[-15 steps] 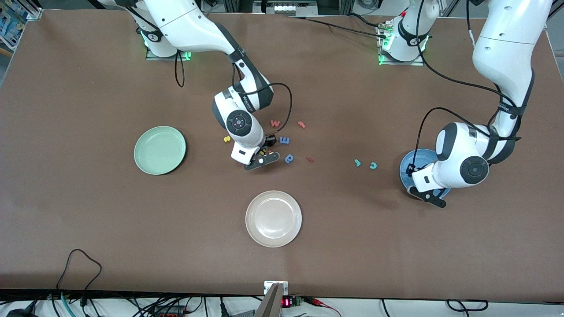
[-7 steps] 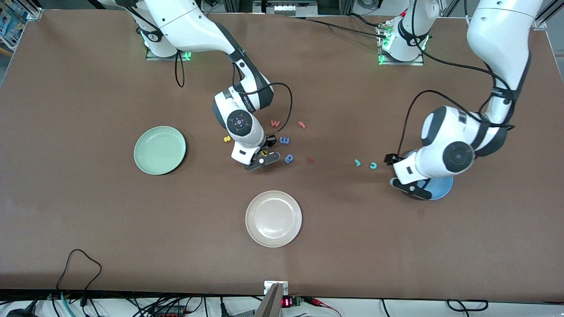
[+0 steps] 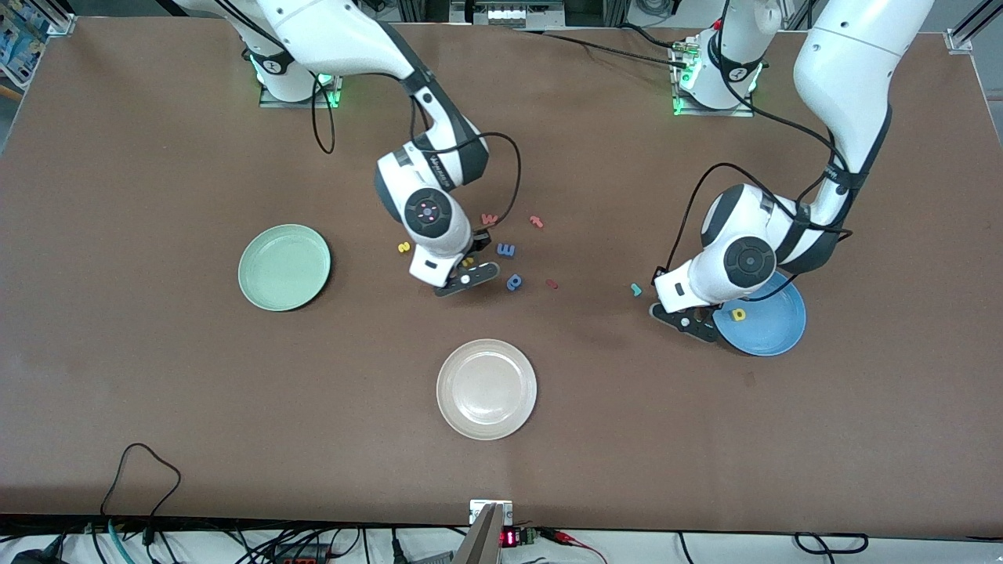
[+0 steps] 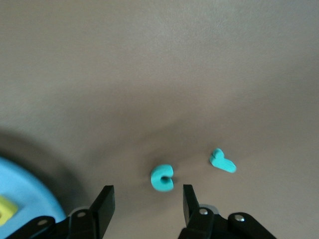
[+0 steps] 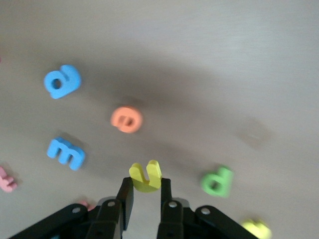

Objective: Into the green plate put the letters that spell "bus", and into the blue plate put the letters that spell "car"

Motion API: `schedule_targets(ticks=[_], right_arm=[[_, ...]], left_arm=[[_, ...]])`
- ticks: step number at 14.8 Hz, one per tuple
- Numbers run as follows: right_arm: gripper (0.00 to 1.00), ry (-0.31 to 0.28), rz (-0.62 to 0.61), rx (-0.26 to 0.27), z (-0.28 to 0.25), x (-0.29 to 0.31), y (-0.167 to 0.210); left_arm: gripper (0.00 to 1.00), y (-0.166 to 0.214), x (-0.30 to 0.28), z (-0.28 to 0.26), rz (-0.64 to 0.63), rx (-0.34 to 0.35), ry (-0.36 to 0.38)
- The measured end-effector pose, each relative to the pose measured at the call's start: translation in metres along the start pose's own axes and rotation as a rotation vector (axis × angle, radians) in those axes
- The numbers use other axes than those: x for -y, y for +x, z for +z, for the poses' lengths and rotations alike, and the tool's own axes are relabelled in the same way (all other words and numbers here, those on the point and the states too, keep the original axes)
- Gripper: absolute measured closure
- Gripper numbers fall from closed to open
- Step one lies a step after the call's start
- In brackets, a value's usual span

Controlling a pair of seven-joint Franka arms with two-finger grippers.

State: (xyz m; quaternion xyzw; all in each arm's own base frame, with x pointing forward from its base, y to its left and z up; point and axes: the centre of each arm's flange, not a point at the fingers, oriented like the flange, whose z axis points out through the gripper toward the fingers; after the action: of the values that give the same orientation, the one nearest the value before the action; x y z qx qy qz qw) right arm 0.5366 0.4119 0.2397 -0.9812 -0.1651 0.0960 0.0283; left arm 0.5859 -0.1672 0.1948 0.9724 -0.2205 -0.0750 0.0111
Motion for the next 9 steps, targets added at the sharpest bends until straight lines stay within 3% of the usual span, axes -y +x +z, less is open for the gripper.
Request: schedule_targets(ticks=[5, 8, 9], right_arm=[[0.74, -0.056, 0.165, 0.012, -0.037, -0.135, 0.006], [0.74, -0.088, 0.236, 0.03, -0.013, -0.2, -0.008], [0.74, -0.093, 0.245, 0.037, -0.005, -0.217, -0.015]], left_arm=[[0.39, -0.002, -0.004, 0.023, 0.009, -0.013, -0.01], [0.48, -0.003, -0.004, 0.025, 0.035, -0.008, 0.013], [0.61, -0.003, -0.003, 0.024, 0.042, -0.008, 0.021]])
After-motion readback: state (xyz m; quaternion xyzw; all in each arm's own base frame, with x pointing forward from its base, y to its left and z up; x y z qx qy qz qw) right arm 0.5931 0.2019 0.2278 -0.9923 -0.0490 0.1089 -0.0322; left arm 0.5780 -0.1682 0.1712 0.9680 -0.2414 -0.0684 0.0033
